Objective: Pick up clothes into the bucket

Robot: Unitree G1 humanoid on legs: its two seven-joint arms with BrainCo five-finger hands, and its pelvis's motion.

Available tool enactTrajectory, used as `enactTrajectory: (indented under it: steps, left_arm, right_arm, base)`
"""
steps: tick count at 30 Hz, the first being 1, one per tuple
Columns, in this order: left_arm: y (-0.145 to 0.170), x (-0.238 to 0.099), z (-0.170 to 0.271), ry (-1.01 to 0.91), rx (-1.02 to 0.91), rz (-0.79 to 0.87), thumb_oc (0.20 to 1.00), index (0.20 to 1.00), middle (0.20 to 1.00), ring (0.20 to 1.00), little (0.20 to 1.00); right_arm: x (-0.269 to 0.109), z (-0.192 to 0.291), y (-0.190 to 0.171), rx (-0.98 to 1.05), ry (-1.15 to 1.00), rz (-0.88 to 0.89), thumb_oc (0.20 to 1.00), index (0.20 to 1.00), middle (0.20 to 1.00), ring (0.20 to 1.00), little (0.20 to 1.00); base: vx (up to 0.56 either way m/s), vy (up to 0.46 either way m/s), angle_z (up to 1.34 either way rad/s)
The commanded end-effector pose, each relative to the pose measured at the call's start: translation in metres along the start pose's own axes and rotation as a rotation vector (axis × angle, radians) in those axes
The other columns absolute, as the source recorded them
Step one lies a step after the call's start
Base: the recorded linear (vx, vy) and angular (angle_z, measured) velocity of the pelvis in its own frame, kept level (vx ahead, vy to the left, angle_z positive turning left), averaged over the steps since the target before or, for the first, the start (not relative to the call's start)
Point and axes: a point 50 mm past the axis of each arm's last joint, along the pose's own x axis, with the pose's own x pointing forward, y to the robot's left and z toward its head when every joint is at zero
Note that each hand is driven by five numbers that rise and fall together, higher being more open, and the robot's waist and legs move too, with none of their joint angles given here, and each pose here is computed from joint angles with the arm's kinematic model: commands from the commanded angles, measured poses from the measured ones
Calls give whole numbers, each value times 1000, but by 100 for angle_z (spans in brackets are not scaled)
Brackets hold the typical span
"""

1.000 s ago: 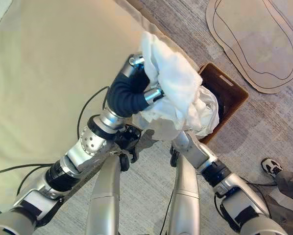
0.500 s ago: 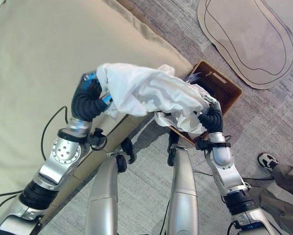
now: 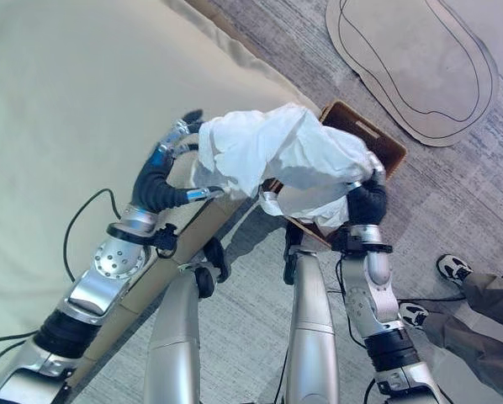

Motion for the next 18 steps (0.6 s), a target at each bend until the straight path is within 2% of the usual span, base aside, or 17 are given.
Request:
enactTrajectory:
  steps: [1, 12, 18]
  left_arm:
    - [15, -7, 24, -133, -35, 97, 1000, 1000, 1000, 1000, 1000]
    - [60, -42, 12, -35, 66, 340, 1000, 1000, 1000, 1000, 1000]
    - [68, -52, 9, -13, 81, 440, 1000, 1000, 1000, 1000, 1000]
  right_arm:
    - [6, 56, 0, 47, -320, -16, 200, 200, 200, 200, 200]
    - [3, 112, -8, 33, -625, -95, 200, 200, 200, 200, 200]
    - [1, 111, -11, 19, -610, -102, 200, 200, 200, 200, 200]
  base:
    - [0, 0, 0]
    - [0, 0, 0]
    - [0, 0, 0]
